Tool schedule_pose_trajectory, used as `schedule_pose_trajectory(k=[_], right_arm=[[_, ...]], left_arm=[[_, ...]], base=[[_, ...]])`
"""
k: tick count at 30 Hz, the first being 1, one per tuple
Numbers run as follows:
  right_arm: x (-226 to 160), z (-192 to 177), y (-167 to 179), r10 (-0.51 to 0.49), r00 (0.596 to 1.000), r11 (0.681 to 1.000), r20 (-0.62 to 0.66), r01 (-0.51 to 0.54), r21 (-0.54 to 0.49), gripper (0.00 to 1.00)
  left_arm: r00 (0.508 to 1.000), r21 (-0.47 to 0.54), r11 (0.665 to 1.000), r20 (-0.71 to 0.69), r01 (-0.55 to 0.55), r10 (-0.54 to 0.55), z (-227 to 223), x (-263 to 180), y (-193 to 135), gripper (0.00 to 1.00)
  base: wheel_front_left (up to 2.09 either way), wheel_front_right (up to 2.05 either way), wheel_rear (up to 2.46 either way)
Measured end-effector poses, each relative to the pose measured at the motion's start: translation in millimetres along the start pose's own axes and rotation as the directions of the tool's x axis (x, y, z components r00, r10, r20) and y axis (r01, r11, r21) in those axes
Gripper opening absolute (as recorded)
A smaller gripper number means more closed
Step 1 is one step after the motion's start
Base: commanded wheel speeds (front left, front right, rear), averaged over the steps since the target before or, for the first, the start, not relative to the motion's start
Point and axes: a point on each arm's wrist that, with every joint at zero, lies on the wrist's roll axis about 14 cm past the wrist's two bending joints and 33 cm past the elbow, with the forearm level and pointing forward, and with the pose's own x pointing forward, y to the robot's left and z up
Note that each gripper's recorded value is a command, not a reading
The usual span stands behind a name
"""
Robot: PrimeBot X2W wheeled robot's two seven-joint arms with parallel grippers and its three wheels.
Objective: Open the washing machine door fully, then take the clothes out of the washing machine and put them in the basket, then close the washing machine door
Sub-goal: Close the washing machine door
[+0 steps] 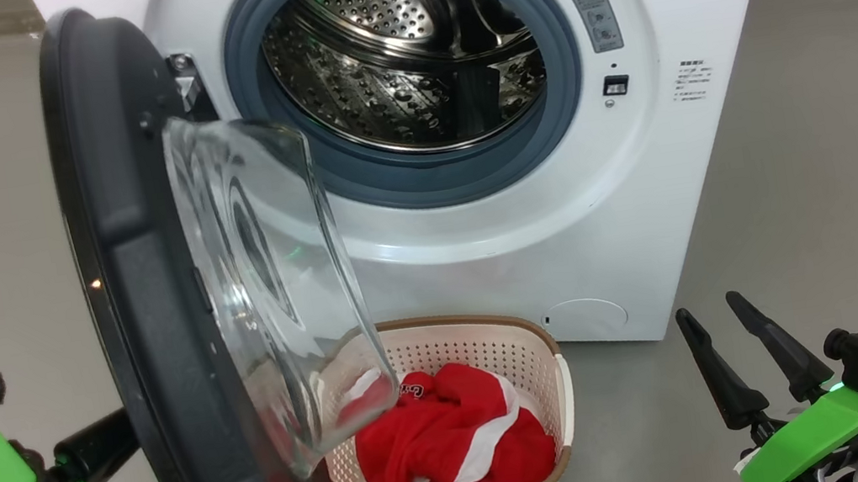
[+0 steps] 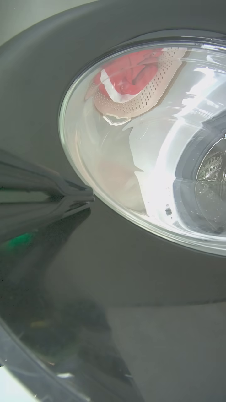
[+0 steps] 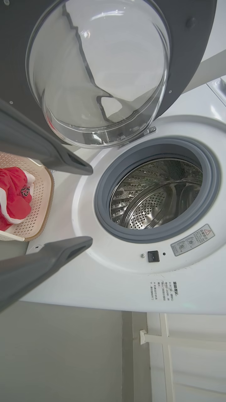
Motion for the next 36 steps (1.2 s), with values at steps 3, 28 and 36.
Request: schedule_pose_trajectory(k=[3, 28, 36], right_arm=[[-2.6, 1.6, -3.1, -0.011, 1.0, 1.0, 0.004, 0.011, -0.001, 1.0], [-21.9, 9.1, -23.4, -0.081, 0.996, 0.997, 0.023, 0.081, -0.01, 1.0], [-36.1, 13.6, -37.8, -0.132, 0.991, 0.991, 0.035, 0.133, -0.015, 1.0]], left_arm=[[1.0, 0.005, 1.0, -0.015, 0.006, -0.006, -1.7, 4.9, -2.1, 0.0], [0.996, 0.08, 0.994, -0.056, 0.079, -0.074, -8.5, 48.3, -22.6, 0.0], [0.994, 0.106, 0.989, -0.064, 0.099, -0.092, -8.1, 68.4, -26.8, 0.0]], base=[[0.0, 0.0, 0.0], [0.0, 0.0, 0.0], [0.0, 0.0, 0.0]])
